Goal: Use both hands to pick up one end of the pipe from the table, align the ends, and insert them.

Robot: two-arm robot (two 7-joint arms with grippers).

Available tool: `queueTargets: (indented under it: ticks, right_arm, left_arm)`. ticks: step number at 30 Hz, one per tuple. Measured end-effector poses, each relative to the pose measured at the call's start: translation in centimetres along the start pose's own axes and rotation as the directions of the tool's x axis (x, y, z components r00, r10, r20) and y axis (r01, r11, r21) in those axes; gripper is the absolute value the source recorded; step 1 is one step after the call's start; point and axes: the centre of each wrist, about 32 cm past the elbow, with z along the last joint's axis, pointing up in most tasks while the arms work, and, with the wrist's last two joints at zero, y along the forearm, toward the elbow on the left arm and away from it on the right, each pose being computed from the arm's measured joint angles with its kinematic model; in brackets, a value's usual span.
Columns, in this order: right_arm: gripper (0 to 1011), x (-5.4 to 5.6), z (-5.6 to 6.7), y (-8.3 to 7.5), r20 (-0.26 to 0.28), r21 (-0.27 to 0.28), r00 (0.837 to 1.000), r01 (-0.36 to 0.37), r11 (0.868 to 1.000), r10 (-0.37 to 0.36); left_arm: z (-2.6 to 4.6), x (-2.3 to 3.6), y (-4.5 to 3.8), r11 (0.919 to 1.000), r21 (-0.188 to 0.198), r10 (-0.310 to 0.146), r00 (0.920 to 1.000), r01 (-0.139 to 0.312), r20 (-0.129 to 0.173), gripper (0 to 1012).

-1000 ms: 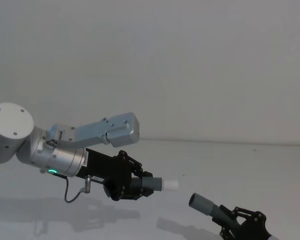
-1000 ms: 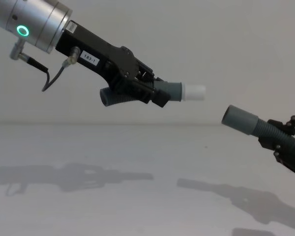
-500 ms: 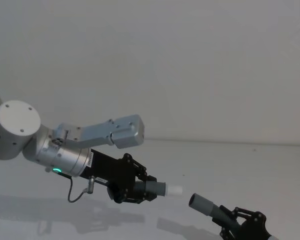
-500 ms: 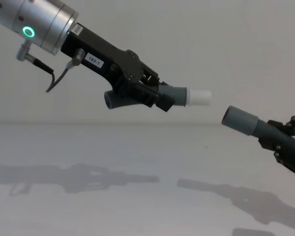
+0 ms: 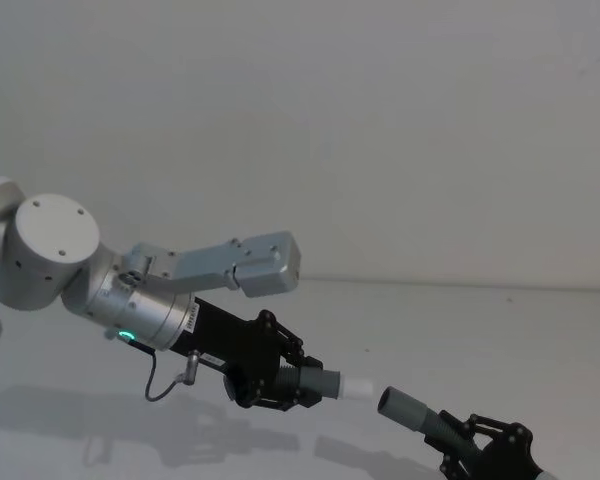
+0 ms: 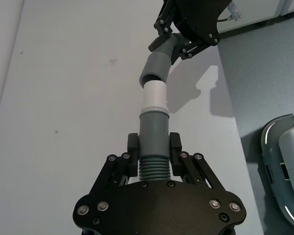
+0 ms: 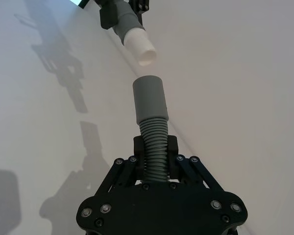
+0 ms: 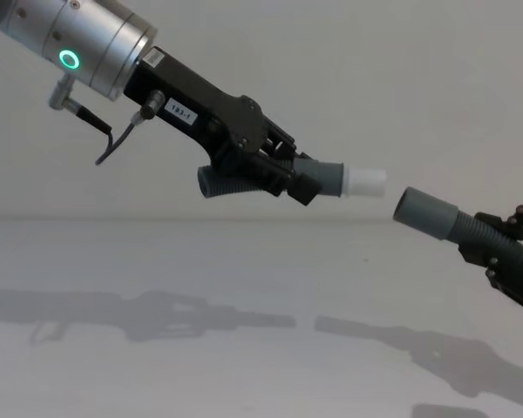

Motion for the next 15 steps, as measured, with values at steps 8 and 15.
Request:
queueTargets:
  ticks: [8, 15]
  right_arm:
    - [233, 0.01, 0.0, -0.01, 0.001, 0.001, 1.0, 0.0, 1.0, 0.0]
    - [233, 0.02, -0.02, -0.04, 0.005, 0.009, 1.0, -0.003, 1.0, 0.003]
  left_arm:
    - [0.1, 0.44, -0.18, 0.9999, 0.002, -0.011, 0.9999, 0.011, 0.004, 332]
    - [0.09, 0.77, -0.29, 0.9998, -0.001, -0.02, 0.9998, 0.02, 0.007, 332]
